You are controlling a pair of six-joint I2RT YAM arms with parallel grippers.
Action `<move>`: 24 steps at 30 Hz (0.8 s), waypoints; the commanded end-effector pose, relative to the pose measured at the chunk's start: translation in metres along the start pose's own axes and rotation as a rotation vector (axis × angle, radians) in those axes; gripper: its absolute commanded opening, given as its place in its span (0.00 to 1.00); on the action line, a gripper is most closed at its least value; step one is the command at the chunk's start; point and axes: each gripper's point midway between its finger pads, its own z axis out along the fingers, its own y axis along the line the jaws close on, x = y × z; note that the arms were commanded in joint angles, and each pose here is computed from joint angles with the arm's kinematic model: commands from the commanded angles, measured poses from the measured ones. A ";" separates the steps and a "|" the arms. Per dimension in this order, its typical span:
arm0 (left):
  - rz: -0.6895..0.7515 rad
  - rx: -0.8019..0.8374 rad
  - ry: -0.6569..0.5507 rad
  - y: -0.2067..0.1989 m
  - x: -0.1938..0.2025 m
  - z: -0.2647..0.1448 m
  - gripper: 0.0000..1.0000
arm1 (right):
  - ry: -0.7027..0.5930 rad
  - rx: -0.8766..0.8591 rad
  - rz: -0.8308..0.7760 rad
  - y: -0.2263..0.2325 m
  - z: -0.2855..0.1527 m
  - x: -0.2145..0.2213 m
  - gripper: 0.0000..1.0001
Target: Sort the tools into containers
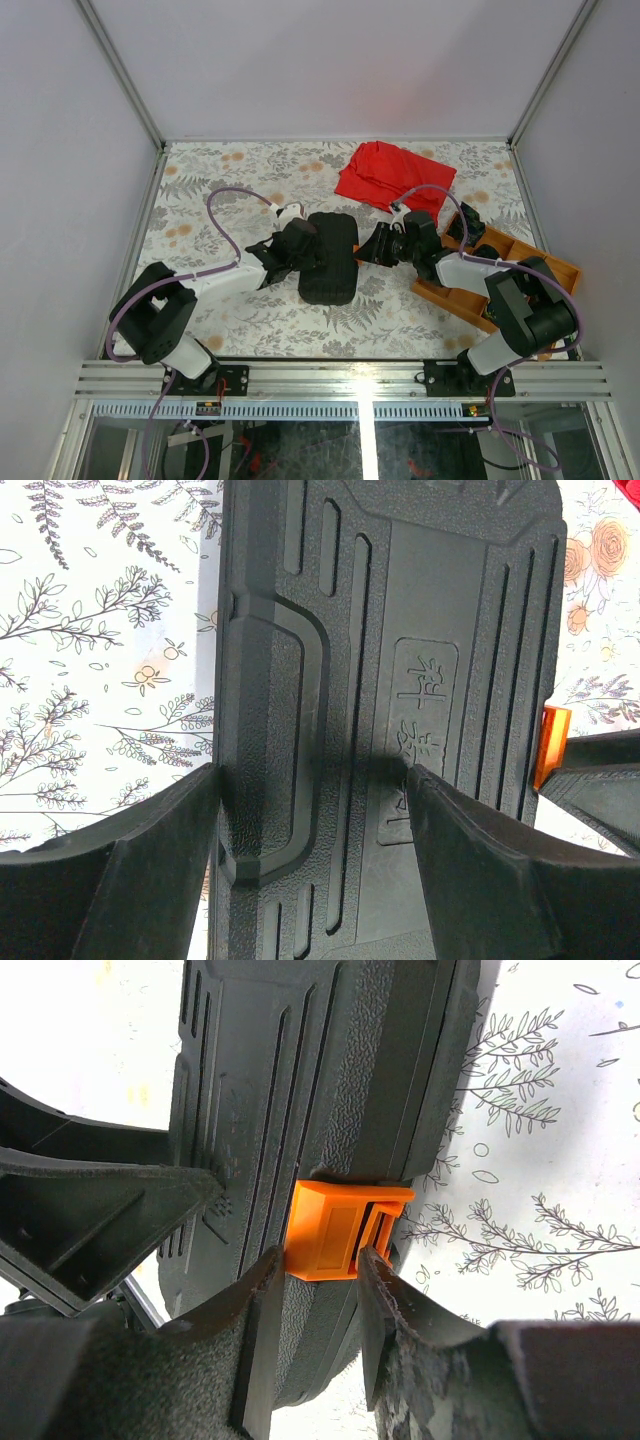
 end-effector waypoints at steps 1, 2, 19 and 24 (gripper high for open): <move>0.137 -0.158 0.308 0.057 0.093 -0.002 0.70 | 0.112 0.123 -0.008 -0.026 0.008 0.039 0.14; 0.137 -0.159 0.308 0.058 0.093 -0.002 0.70 | 0.108 0.130 -0.009 -0.027 0.007 0.038 0.14; 0.135 -0.160 0.309 0.057 0.093 -0.002 0.70 | 0.085 0.202 -0.026 -0.033 -0.002 0.031 0.12; 0.135 -0.161 0.309 0.058 0.093 -0.002 0.69 | 0.078 0.212 -0.036 -0.032 -0.005 0.028 0.20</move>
